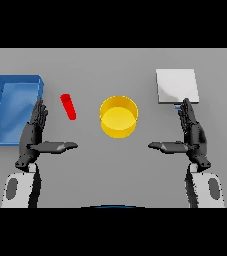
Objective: Pick up the red beaker and tilt it to pour out 1 green nut into yellow bowl. Pick up the yellow bowl and place it on the metallic measuring scale.
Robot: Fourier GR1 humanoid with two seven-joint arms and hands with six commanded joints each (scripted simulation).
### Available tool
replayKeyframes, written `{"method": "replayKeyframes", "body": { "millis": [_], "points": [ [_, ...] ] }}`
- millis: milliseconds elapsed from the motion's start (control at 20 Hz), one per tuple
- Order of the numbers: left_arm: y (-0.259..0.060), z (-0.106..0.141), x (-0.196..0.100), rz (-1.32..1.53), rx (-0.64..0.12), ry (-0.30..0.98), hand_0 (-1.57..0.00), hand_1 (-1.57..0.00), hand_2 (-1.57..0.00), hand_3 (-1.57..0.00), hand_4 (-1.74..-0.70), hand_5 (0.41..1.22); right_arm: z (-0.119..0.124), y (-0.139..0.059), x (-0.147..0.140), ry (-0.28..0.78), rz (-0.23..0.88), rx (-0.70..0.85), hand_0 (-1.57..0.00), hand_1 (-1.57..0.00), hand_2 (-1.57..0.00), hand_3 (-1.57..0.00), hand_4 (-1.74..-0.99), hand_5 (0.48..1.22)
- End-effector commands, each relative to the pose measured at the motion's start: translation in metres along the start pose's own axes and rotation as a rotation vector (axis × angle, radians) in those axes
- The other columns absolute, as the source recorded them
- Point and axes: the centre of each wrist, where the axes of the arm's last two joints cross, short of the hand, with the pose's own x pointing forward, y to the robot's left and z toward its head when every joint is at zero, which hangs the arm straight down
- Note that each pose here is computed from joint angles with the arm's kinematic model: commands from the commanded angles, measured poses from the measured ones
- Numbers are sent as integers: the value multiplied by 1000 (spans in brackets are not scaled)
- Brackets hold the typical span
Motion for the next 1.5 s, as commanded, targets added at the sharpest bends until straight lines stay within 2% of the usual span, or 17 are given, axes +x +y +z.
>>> {"method": "replayKeyframes", "body": {
  "millis": [0,250,300,400,550,700,850,1050,1450],
  "points": [
    [1,0,0,0,2,0,1,1,1,1,-1093,623,0,1,0,-1,-1,0,1,1,1,1,-1128,660],
    [8,-1,0,-1,2,3,1,1,1,1,-1093,623,3,7,1,-5,-1,0,1,1,1,1,-1128,660],
    [10,12,1,-69,-14,-40,1,1,1,1,-1093,623,14,12,2,-111,128,25,1,1,1,1,-1128,660],
    [8,22,4,-137,-30,-54,1,1,1,1,-1094,618,25,20,1,-162,255,55,1,1,1,1,-1127,664],
    [4,28,14,-176,-36,-41,1,1,1,1,-1098,616,31,21,3,-152,308,60,1,1,1,1,-1118,663],
    [2,27,6,-200,-45,0,1,1,1,1,-1090,612,30,25,6,-162,290,56,1,1,1,1,-1121,658],
    [-5,13,1,-221,-55,-22,1,1,1,1,-1106,623,33,24,10,-155,301,38,1,1,1,1,-1130,650],
    [-15,-18,-6,-220,-54,-27,1,1,1,1,-1147,636,32,24,9,-145,256,60,1,1,1,1,-1182,655],
    [-16,-64,-25,-219,-48,-8,1,1,1,1,-1180,635,26,19,7,-144,250,49,1,1,1,1,-1239,668]
  ]
}}
